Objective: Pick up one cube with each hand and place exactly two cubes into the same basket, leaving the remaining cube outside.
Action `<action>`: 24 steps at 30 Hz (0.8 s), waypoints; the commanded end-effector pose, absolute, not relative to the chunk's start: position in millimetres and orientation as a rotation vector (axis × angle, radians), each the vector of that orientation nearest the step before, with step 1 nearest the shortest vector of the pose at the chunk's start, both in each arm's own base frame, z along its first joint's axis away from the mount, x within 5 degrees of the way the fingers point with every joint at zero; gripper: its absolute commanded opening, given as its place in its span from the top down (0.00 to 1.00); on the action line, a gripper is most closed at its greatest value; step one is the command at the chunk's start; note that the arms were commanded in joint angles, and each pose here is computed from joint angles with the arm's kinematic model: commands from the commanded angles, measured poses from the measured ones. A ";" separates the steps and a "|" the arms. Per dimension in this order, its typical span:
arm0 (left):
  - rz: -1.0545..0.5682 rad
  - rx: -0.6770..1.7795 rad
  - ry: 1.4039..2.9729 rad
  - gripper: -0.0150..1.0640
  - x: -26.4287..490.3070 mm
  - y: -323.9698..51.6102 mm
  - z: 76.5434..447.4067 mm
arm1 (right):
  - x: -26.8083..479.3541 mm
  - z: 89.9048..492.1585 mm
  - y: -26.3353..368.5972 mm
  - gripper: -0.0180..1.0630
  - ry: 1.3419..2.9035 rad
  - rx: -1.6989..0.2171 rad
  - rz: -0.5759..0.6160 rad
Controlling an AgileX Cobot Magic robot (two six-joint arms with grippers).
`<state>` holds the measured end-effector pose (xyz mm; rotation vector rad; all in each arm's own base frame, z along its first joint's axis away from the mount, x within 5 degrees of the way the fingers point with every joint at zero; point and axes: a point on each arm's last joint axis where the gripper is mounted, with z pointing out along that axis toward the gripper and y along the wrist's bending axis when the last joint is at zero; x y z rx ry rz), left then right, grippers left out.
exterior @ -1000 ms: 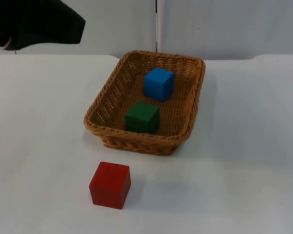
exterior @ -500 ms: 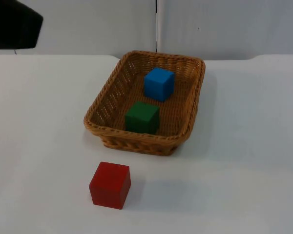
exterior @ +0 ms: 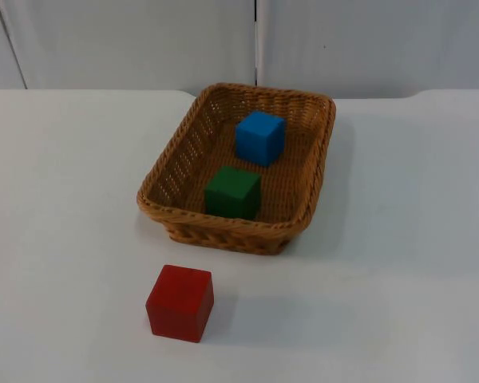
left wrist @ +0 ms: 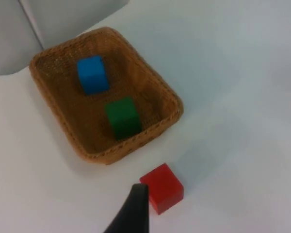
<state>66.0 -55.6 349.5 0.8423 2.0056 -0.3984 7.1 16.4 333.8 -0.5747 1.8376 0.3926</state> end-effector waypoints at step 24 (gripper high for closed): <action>-0.373 0.554 1.931 0.14 -5.9 -13.2 297.7 | -21.5 310.2 2.4 0.28 1.829 -0.558 0.413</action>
